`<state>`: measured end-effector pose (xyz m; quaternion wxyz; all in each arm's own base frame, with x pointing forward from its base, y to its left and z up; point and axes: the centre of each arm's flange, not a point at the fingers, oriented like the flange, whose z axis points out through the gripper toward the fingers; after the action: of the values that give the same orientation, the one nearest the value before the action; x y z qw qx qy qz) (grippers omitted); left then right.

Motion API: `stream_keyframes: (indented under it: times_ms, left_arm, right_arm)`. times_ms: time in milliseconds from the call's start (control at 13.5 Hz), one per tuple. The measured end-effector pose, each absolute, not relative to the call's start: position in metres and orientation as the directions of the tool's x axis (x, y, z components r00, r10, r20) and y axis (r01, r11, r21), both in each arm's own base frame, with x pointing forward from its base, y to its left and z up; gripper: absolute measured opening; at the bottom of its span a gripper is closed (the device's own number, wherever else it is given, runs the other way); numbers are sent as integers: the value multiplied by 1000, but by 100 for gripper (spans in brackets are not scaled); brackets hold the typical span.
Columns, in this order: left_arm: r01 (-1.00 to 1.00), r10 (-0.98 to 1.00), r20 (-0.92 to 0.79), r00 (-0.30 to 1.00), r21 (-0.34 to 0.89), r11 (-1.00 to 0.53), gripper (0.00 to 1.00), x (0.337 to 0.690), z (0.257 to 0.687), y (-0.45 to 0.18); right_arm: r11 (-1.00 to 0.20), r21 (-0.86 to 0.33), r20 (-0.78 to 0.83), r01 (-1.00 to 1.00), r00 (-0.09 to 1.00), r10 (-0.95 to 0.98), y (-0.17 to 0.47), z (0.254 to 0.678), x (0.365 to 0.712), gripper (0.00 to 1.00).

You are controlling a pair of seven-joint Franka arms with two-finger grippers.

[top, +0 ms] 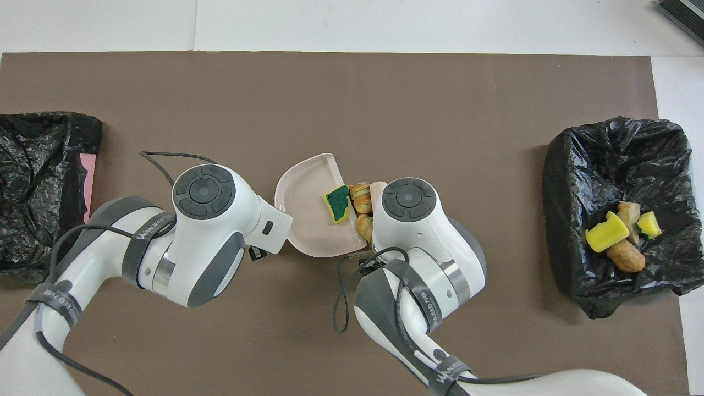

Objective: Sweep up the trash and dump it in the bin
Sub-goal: 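Sweep the green sponge and bread into the dustpan with the right gripper, then carry the loaded dustpan to the black bag beside the left arm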

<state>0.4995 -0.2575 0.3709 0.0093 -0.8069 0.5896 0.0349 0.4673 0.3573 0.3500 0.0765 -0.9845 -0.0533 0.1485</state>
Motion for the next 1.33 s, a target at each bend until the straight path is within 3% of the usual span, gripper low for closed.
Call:
stream_keyframes:
  times_ms: [370, 665, 1035, 1331]
  left_arm:
    - [-956, -955, -65, 289, 26, -292, 31, 502, 371, -253]
    - [-965, -964, -62, 258, 27, -260, 31, 509, 371, -240]
    - [-975, -974, -55, 220, 24, -221, 31, 517, 374, -225]
    - [-966, -965, -48, 257, 18, -258, 31, 541, 403, -160]
  right_arm:
    - [-981, -164, -320, 102, 936, 151, 327, 367, 483, 26]
    - [-990, -80, -320, 113, 938, 133, 282, 395, 494, 26]
    - [-998, -3, -310, 56, 949, 55, 319, 408, 465, 26]
    - [-998, 51, -312, 37, 950, 19, 378, 405, 416, 26]
